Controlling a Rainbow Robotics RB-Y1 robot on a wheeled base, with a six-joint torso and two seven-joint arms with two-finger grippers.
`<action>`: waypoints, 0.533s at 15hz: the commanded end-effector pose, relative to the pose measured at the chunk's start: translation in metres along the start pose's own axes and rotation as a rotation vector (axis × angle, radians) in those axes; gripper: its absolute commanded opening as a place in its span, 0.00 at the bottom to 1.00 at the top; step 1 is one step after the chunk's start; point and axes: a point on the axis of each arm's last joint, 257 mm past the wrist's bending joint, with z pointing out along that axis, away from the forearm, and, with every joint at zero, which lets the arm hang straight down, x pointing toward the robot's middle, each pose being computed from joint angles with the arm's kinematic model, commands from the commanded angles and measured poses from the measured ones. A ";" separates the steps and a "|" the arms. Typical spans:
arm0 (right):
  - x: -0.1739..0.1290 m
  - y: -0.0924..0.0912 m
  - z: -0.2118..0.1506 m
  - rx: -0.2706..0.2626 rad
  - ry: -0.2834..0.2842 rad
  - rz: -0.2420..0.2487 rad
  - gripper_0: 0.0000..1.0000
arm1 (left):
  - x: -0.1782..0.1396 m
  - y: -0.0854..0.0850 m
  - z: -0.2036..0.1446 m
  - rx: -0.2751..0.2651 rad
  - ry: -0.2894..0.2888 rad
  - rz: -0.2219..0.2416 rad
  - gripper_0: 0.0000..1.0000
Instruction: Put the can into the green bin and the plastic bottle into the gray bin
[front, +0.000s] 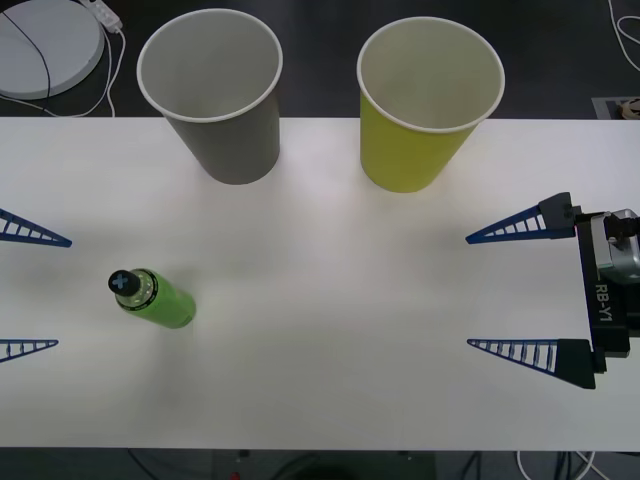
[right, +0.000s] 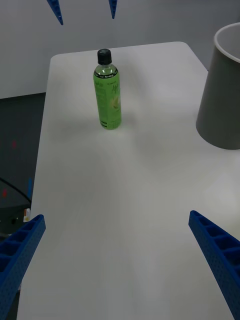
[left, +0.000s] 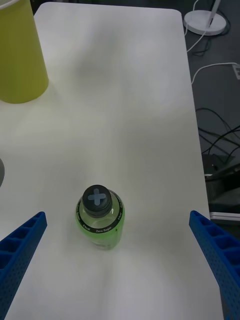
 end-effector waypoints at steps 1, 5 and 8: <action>0.000 0.000 0.000 0.000 0.000 0.000 1.00 | 0.000 0.000 0.000 0.000 0.000 0.000 1.00; 0.000 0.000 0.000 0.000 0.000 0.000 1.00 | 0.014 -0.017 0.008 0.023 -0.005 -0.065 1.00; 0.000 0.000 0.000 0.000 0.000 0.000 1.00 | 0.017 -0.012 0.006 -0.006 -0.060 -0.143 1.00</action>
